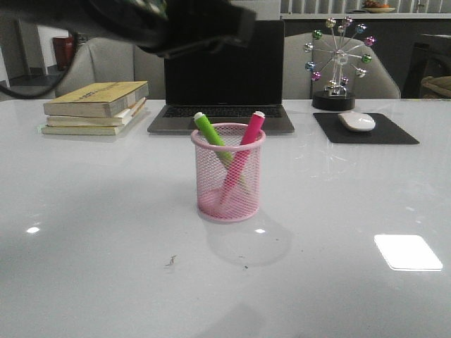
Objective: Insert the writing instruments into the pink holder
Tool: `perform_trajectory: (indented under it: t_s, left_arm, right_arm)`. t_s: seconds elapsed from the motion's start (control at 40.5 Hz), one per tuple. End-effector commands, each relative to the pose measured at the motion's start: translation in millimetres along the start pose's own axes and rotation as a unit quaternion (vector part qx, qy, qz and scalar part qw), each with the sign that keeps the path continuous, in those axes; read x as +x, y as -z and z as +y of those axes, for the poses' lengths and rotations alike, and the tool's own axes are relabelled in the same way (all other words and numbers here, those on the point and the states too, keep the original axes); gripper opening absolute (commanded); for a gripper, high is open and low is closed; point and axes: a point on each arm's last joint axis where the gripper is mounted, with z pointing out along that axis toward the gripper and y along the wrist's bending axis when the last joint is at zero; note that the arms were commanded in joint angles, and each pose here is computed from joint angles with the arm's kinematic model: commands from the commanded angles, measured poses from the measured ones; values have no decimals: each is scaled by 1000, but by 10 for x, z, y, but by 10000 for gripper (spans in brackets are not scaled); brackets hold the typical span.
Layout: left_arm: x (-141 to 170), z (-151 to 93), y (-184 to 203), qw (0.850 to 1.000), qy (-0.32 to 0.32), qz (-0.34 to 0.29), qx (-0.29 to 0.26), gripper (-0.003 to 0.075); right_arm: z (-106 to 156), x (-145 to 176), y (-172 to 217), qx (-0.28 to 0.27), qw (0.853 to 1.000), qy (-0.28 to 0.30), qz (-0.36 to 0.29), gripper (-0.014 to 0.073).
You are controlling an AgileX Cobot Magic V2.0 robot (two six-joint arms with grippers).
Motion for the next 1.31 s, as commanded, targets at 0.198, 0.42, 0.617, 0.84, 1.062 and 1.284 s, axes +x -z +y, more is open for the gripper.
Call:
perform_trajectory:
  t_s: [0.198,0.42,0.617,0.84,1.062,1.284]
  left_arm:
    - [-567,188,959,996,-24,80,-6,394]
    - [-618,219,1547,989,-35,141,-12,392]
    - [-580,192,1941,983,-34,183,-7,392]
    - [-418,168,2251,981,-27,192,-7,392]
    - [-186,171,2390,980,-20,196,-18,392]
    - [-139,203,2401,979,-1,201,-41,392]
  right_arm:
    - [-8,-131,59,4,999,6,-48,613]
    - [-8,-131,59,4,999,6,-48,613]
    - [-8,-131,59,4,999,6,-48,613]
    - [-8,-131,59,4,999,6,-48,613]
    - [-8,-131,59,4,999,6,-48,613]
    - [-8,-125,58,4,999,6,-45,613]
